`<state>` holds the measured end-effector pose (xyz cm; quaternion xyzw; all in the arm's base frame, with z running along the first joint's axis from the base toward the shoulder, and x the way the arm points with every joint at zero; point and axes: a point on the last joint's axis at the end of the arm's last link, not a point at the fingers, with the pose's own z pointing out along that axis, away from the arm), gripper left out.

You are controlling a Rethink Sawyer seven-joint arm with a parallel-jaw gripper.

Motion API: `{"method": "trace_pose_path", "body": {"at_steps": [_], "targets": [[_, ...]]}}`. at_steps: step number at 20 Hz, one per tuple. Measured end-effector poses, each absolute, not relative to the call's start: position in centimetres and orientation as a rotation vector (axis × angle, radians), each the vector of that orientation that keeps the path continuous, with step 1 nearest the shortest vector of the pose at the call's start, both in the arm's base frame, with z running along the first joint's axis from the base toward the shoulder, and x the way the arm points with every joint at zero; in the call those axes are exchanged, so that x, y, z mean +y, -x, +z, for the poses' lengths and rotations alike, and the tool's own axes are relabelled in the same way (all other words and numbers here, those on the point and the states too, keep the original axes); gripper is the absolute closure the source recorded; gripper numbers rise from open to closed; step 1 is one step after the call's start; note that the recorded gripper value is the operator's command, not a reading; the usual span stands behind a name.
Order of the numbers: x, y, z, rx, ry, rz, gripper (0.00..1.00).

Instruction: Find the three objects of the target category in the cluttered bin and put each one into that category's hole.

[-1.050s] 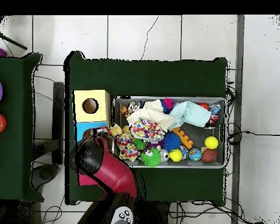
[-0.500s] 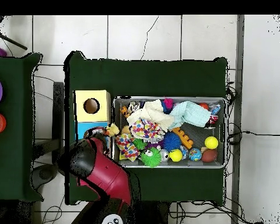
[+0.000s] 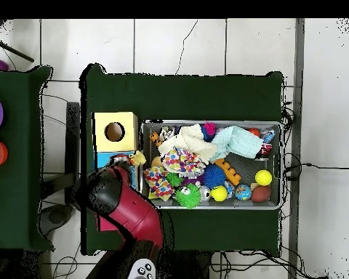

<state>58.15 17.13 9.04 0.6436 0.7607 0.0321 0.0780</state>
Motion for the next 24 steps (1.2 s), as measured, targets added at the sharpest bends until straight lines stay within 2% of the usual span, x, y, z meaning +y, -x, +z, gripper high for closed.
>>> {"method": "trace_pose_path", "body": {"at_steps": [8, 19, 24], "targets": [[16.1, -61.0, 8.5, 2.219, -1.959, 0.147, 1.0], [16.8, -60.8, 8.6, 2.194, -1.944, 0.119, 1.0], [17.4, -59.6, 9.8, 2.231, -1.882, 0.069, 1.0]]}}
